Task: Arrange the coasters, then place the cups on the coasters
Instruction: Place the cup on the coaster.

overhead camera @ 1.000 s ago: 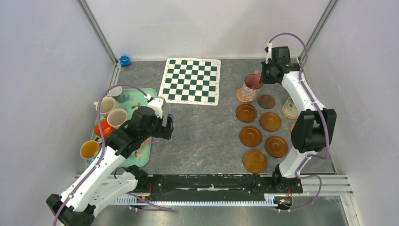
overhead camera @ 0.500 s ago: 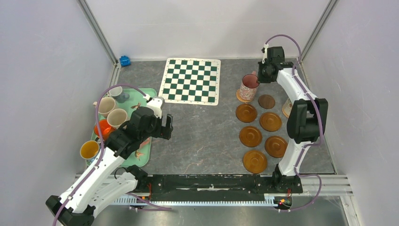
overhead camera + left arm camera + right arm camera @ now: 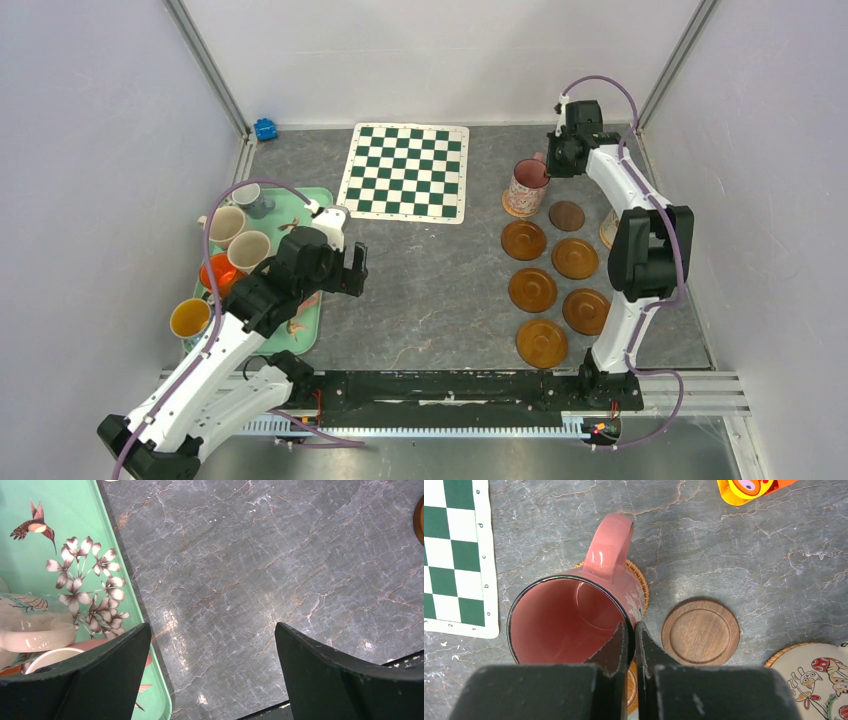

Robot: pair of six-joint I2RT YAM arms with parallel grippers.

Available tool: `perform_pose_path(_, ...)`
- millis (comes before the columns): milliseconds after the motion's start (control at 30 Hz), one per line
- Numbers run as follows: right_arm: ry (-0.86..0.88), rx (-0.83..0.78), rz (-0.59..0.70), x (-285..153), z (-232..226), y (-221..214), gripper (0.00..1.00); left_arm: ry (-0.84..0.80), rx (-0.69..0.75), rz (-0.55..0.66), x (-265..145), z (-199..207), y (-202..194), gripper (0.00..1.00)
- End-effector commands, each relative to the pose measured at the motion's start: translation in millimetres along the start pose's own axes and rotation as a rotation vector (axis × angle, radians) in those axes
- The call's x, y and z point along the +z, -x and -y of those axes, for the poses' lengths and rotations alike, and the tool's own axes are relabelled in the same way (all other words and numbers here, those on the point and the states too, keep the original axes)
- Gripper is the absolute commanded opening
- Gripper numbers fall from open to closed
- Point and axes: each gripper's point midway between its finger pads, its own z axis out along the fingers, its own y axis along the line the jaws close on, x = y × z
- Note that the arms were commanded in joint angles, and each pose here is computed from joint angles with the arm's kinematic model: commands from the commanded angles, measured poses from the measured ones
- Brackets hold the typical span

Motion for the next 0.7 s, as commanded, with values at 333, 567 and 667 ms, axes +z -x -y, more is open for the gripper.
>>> perform_pose_path(333, 0.044, 0.014, 0.126, -7.2, -9.5, 42.0, 0.11, 0.004, 0.024, 0.043, 0.3, -1.2, 10.7, 1.00)
perform_pose_path(567, 0.061, 0.031, 0.125, -13.5, -14.2, 46.0, 0.29, 0.003, 0.023, 0.045, 0.0, -1.1, 10.6, 1.00)
perform_pose_path(667, 0.074, 0.040, 0.151, -26.0, -17.8, 56.8, 0.40, 0.001, 0.023, 0.045, 0.1, -0.8, 10.8, 1.00)
